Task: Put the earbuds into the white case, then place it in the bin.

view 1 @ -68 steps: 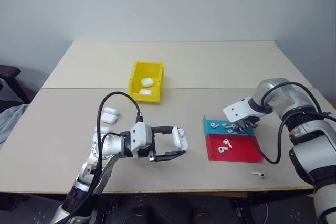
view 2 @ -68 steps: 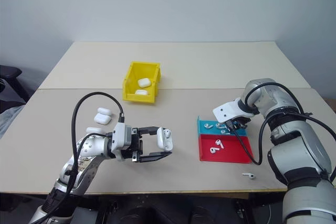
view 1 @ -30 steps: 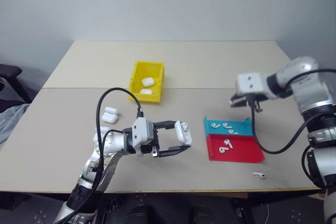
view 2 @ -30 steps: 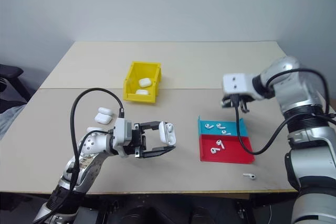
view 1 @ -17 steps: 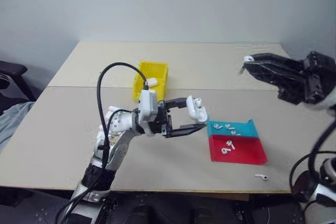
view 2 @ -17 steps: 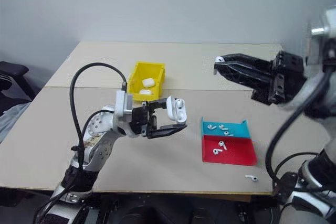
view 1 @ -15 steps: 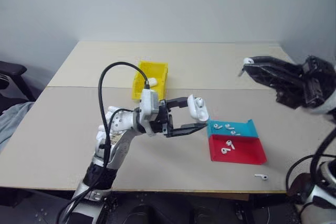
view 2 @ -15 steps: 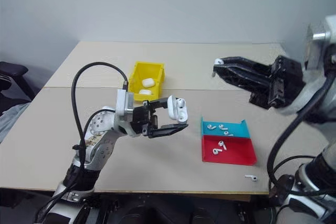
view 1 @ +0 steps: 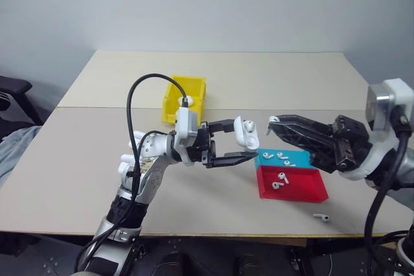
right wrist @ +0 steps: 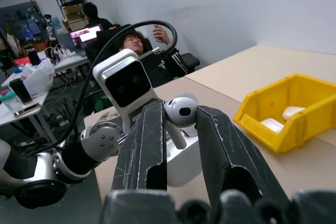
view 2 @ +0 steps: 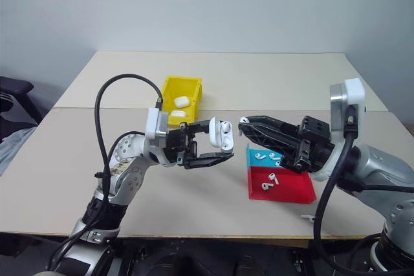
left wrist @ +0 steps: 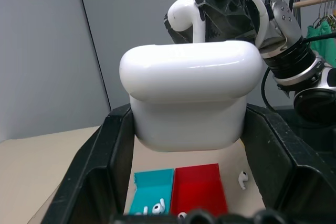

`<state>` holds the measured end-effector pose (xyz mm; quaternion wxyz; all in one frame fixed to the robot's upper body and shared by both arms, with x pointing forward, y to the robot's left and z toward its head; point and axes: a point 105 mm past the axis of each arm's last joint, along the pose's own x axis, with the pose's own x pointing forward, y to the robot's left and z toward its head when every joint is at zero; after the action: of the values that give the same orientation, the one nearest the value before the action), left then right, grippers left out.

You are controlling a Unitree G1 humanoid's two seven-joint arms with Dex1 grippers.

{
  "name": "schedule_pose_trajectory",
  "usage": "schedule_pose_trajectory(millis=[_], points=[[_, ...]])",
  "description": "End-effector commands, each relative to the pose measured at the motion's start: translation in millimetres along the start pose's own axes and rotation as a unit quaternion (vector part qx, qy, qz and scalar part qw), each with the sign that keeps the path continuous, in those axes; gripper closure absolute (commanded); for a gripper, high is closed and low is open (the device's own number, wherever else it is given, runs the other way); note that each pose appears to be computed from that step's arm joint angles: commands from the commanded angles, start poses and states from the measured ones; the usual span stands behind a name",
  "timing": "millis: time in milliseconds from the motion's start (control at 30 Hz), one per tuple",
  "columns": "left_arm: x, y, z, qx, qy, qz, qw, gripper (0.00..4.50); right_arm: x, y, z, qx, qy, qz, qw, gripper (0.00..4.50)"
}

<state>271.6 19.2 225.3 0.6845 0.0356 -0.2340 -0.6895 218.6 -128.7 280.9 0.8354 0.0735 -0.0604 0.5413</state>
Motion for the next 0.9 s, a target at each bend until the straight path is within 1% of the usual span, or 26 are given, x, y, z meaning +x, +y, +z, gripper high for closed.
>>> schedule_pose_trajectory(millis=[33, 300, 467, 833, 867, 900], points=[[1.0, -0.6, 5.2, 0.020, 0.000, 0.002, 1.000, 1.72, 6.7, 10.4, 2.9, -0.009, -0.006, 0.027, 1.000, 3.61], [-0.2, -1.5, 6.3, 0.024, -0.003, 0.006, 1.000, 1.72, 11.3, 6.5, -11.7, -0.009, 0.021, 0.024, 0.999, 3.61], [0.6, -2.3, 6.4, 0.026, -0.004, 0.005, 1.000, 1.72, 12.5, 3.1, -15.0, -0.011, 0.026, 0.020, 0.999, 3.61], [2.1, -1.5, 7.2, 0.029, -0.005, 0.004, 1.000, 1.72, 12.8, 5.6, -25.7, -0.038, 0.045, 0.021, 0.998, 3.61], [2.2, -1.3, 7.2, 0.030, -0.005, 0.004, 1.000, 1.72, 12.9, 6.9, -27.8, -0.045, 0.053, 0.024, 0.997, 3.11], [2.0, -1.0, 7.2, 0.030, -0.005, 0.004, 1.000, 1.72, 13.0, 7.6, -29.2, -0.054, 0.059, 0.024, 0.997, 2.90]])
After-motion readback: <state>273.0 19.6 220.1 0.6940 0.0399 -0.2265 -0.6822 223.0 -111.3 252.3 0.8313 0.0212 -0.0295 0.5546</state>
